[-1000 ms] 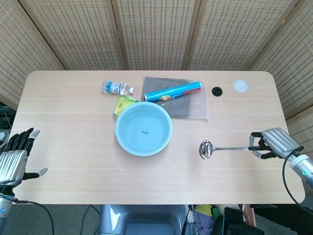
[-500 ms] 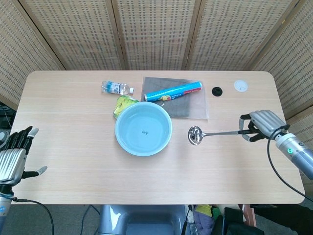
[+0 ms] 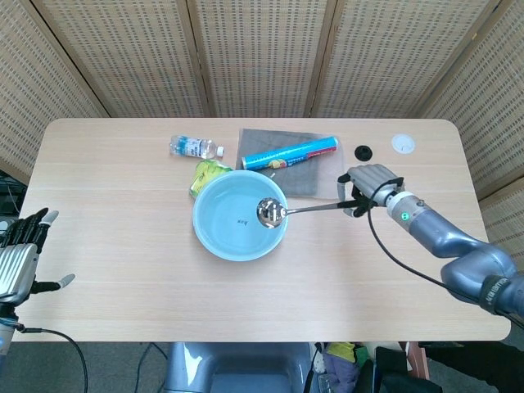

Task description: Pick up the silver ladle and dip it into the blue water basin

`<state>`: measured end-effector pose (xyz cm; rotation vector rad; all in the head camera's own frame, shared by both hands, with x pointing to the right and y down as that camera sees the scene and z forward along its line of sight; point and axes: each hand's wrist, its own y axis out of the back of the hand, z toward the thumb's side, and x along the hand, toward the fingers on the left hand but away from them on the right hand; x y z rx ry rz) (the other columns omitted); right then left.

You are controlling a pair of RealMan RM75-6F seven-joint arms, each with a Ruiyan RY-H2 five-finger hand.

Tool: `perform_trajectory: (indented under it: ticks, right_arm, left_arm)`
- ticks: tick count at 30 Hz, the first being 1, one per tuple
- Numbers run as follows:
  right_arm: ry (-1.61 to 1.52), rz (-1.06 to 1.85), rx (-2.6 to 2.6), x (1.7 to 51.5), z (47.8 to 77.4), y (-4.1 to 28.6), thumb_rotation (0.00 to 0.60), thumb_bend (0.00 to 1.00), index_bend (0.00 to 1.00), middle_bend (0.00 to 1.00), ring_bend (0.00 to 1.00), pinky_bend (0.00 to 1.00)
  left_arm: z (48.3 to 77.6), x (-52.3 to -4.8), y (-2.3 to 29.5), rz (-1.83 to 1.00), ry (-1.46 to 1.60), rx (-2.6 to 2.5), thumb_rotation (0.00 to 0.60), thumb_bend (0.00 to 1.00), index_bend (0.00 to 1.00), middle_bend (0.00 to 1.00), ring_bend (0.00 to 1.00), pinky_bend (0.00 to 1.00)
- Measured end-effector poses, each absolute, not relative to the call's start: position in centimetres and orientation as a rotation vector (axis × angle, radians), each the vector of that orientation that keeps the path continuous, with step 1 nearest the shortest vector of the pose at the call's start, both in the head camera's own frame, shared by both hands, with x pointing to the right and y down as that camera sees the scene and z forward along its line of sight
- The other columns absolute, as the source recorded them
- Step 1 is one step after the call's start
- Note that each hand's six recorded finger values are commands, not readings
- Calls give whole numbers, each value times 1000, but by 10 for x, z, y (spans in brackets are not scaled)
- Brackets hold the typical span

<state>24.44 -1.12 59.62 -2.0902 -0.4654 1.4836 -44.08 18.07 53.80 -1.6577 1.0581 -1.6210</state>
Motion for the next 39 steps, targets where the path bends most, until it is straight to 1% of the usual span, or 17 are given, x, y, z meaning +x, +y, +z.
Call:
perform_trajectory:
  ticks: [4,7,15,19,24,33,39]
  right_arm:
    - [-377,1456,-2015,223,602,-14,600,1000,906,958,949,1000]
    - [-375,1460,-1986,208,606,-16,600,1000,906,958,950,1000]
    - [-495,1662,-1910,186,626,-18,600,1000,906,958,949,1000]
    - [-445,1763,-1800,174,640,-12,600,1000,906,957,949,1000]
    - [-349,1798,-1616,153,651,-5,600,1000,906,958,949,1000]
    - [-287,1798,-1392,134,654,-4,600,1000,906,957,949,1000]
    - [-247,1794,-1349,118,657,4,600,1000,906,958,949,1000]
  left_arm:
    - [541,-444,179,-1639,1062,-1670,600,0,0,0,0,0]
    - [541,-444,177,-1640,1063,-1676,600,0,0,0,0,0]
    - [541,-449,175,-1647,1079,-1689,600,0,0,0,0,0]
    - [542,-452,173,-1655,1086,-1691,600,0,0,0,0,0]
    - [543,-454,171,-1660,1091,-1693,600,0,0,0,0,0]
    - [543,-455,170,-1662,1096,-1696,600,0,0,0,0,0]
    - [543,-456,170,-1665,1096,-1697,600,0,0,0,0,0]
